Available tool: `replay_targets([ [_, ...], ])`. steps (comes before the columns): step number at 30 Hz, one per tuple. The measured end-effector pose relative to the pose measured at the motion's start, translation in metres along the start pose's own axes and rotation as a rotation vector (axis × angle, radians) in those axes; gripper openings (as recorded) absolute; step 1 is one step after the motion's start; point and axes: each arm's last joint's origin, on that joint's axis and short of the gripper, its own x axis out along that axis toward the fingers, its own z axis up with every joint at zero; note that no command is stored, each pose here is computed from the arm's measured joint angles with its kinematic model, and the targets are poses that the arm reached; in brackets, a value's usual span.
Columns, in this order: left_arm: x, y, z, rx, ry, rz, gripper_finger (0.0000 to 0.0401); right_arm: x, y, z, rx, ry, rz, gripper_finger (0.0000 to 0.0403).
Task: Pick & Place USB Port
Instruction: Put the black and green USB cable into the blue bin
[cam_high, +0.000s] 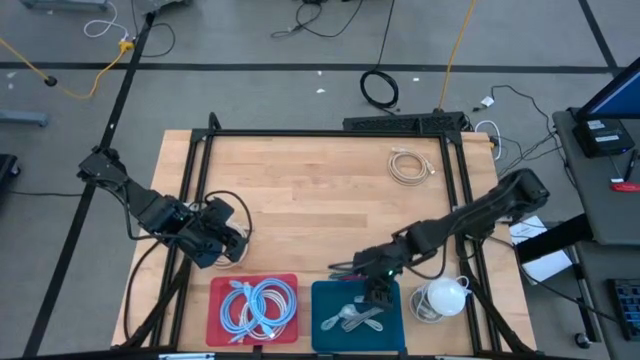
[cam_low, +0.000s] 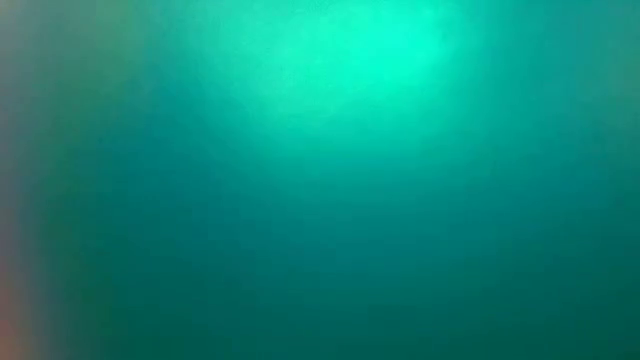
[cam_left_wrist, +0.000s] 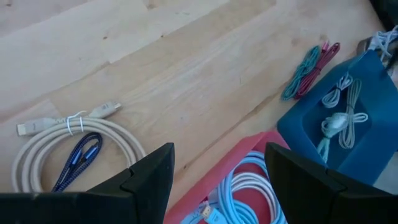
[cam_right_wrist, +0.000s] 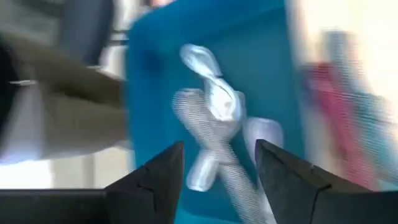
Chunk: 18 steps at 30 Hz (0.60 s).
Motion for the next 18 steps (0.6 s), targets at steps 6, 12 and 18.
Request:
replay_targets([
  [6,0.000,0.000,0.001,0.000,-0.029,0.002,0.0252,-0.018,-0.030,-0.006,-0.083,0.029,-0.341,0.0180],
  [12,0.000,0.000,0.001,-0.004,-0.032,0.002,0.0252,-0.011,-0.058,-0.005,-0.124,0.030,-0.371,0.0165],
  [18,0.000,0.000,0.000,-0.010,-0.025,0.000,0.0252,0.003,-0.084,-0.027,-0.091,0.117,-0.362,0.0165],
])
